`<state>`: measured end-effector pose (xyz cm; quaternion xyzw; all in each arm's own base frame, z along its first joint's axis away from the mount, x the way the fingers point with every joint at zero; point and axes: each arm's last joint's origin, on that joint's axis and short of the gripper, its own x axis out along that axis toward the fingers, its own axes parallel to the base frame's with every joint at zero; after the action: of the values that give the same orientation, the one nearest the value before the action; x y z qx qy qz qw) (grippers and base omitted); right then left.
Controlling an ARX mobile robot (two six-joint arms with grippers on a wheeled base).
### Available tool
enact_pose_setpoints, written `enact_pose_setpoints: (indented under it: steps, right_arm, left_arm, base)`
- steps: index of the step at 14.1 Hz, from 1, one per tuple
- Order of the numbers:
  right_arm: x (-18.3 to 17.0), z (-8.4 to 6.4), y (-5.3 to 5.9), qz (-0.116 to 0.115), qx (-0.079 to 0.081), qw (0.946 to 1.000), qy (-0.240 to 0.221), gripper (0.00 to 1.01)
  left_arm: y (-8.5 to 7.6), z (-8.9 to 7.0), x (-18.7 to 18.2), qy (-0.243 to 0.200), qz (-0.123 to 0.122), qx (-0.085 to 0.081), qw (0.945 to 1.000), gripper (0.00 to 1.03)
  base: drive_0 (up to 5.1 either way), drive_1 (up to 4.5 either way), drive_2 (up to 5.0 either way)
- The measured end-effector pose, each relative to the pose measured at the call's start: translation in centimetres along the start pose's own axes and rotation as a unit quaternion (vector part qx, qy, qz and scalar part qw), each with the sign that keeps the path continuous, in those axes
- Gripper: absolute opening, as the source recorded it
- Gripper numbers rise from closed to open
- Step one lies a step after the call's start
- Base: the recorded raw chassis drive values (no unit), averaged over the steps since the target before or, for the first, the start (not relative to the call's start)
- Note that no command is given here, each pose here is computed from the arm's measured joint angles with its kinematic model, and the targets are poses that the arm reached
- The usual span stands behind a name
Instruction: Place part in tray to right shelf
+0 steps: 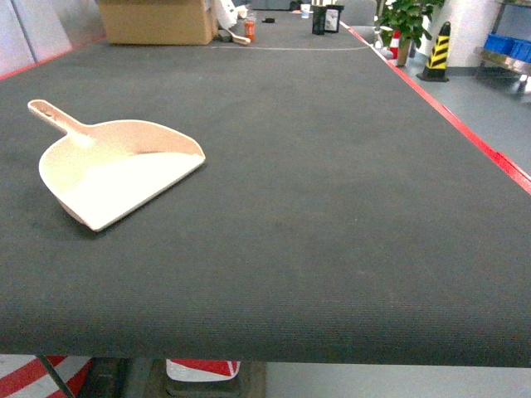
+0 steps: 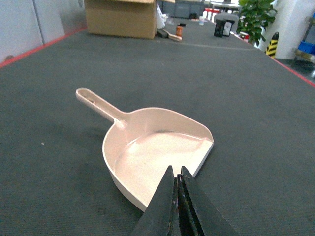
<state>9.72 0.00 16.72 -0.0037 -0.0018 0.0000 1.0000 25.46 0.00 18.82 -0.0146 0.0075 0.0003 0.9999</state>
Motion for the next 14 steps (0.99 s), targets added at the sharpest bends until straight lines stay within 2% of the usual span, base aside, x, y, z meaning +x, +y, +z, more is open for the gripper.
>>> enact_pose_setpoints:
  steps: [1, 4, 7, 8, 10, 12, 14]
  right_arm:
    - [0.0, 0.0, 0.0, 0.0, 0.0, 1.0, 0.0, 0.02]
    - [0.0, 0.0, 0.0, 0.0, 0.0, 1.0, 0.0, 0.02]
    - [0.0, 0.0, 0.0, 0.0, 0.0, 1.0, 0.0, 0.02]
    - [0.0, 0.0, 0.0, 0.0, 0.0, 1.0, 0.0, 0.02]
    - [0.0, 0.0, 0.0, 0.0, 0.0, 1.0, 0.0, 0.02]
    - [0.0, 0.0, 0.0, 0.0, 0.0, 1.0, 0.0, 0.02]
    - [0.0, 0.0, 0.0, 0.0, 0.0, 1.0, 0.0, 0.02]
  left_arm:
    - [0.0, 0.2, -1.3, -0.013, 0.0, 0.004, 0.9999, 0.02]
    - [0.0, -1.3, -4.4, 0.005, 0.0, 0.006, 1.0, 0.02]
    - [0.0, -1.5, -6.9, -0.001, 0.0, 0.006, 1.0, 0.02]
    - [0.1, -2.0, -7.8, -0.016, -0.001, 0.006, 0.9998, 0.02]
    - [0.1, -3.2, -9.0, 0.015, 0.0, 0.006, 0.9999, 0.02]
    - [0.1, -2.4, -10.0, -0.007, 0.0, 0.006, 1.0, 0.02]
    - [0.1, -2.8, -10.9, 0.004, 0.0, 0.006, 1.0, 0.02]
  base:
    - [0.0, 0.0, 0.0]
    - [0.0, 0.0, 0.0]
    - [0.0, 0.0, 0.0]
    - [0.0, 0.0, 0.0]
    - [0.0, 0.0, 0.0]
    - [0.0, 0.0, 0.0]
    - [0.0, 0.0, 0.0]
